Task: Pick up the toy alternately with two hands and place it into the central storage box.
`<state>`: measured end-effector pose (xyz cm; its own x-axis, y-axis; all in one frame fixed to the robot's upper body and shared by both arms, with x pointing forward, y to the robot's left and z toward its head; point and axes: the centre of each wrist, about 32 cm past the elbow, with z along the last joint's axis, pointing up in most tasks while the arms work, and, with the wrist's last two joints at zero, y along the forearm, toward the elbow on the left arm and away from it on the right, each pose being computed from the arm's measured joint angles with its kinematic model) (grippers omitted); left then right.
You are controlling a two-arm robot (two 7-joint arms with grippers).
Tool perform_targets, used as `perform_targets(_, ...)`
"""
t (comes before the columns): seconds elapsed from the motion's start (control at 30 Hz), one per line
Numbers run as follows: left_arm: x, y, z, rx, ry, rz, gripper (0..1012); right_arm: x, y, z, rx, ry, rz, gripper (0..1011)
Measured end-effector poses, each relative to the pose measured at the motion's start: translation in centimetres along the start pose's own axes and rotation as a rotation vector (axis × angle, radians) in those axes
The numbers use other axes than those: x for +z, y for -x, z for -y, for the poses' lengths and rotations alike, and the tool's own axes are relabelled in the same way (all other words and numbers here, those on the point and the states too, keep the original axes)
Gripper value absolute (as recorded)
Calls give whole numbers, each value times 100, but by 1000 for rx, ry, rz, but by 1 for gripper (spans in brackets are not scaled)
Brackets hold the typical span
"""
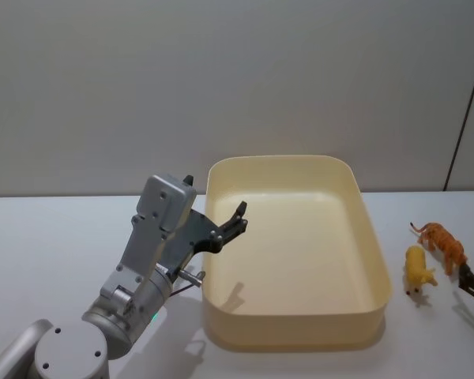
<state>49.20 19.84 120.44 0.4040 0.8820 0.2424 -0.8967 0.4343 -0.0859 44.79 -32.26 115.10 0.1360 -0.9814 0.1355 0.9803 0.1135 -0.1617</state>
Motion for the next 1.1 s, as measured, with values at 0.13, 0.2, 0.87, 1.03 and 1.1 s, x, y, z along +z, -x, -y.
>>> perform_targets(0.13, 0, 0, 0, 0, 0, 0, 1002, -15, 9, -112, 9, 11, 0, 1001)
perform_targets(0.2, 0, 0, 0, 0, 0, 0, 1001, -23, 16, -162, 13, 15, -1, 1001)
perform_targets(0.87, 0, 0, 0, 0, 0, 0, 1002, -58, 136, -601, 74, 50, 4, 781)
perform_targets(1.03, 0, 0, 0, 0, 0, 0, 1001, -54, 148, -639, 80, 52, 5, 627)
perform_targets(1.1, 0, 0, 0, 0, 0, 0, 1001, -53, 153, -653, 82, 53, 5, 569)
